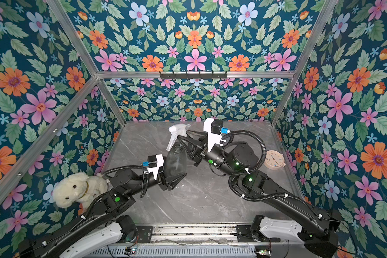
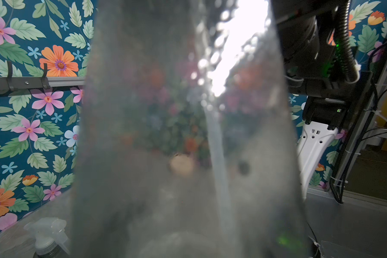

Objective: Attach spray nozzles to spray bottles
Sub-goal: Insert the spray nozzle into the spray bottle.

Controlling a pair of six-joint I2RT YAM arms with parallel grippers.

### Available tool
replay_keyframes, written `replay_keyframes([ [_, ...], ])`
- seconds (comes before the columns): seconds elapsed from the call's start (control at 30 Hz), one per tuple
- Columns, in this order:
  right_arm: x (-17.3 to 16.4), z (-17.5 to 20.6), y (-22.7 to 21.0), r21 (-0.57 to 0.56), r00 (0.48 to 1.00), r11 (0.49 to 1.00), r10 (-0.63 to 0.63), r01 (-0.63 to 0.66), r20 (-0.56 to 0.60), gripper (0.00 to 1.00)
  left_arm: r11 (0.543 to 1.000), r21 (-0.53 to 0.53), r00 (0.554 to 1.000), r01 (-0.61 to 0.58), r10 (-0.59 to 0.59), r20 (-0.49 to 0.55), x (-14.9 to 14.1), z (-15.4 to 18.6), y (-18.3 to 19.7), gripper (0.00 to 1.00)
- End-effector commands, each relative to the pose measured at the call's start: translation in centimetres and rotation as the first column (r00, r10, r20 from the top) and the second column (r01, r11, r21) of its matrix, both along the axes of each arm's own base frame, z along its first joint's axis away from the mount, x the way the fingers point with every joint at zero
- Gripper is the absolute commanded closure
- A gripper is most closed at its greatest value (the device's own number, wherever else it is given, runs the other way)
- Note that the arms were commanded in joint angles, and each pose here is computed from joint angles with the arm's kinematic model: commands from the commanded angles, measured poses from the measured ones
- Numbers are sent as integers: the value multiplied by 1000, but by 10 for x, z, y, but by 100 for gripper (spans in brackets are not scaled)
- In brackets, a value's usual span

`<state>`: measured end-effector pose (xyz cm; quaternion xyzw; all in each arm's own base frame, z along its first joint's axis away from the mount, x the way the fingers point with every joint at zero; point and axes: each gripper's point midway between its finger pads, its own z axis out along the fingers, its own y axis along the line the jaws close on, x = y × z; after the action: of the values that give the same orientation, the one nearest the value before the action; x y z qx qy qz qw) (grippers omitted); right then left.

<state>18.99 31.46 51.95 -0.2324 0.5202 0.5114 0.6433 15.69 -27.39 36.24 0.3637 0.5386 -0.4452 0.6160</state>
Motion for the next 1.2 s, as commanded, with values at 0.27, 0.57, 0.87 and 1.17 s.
replay_keyframes([
  [0.27, -15, -4, 13, -5, 993, 993, 119, -119, 13, 80, 998, -67, 999, -14, 17, 46, -1, 20, 5, 100],
  [0.57, -26, -3, 20, -21, 980, 981, 194, -194, 31, 80, 997, -71, 999, 4, -1, 52, -3, 20, 3, 100],
  [0.87, -25, -20, 18, -49, 983, 981, 186, -186, -11, 80, 995, -95, 997, -9, 16, 71, -6, 28, 11, 100],
  [1.17, -24, -30, 26, -88, 978, 974, 205, -207, -33, 77, 994, -109, 997, -5, 14, 75, -7, 33, 11, 100],
])
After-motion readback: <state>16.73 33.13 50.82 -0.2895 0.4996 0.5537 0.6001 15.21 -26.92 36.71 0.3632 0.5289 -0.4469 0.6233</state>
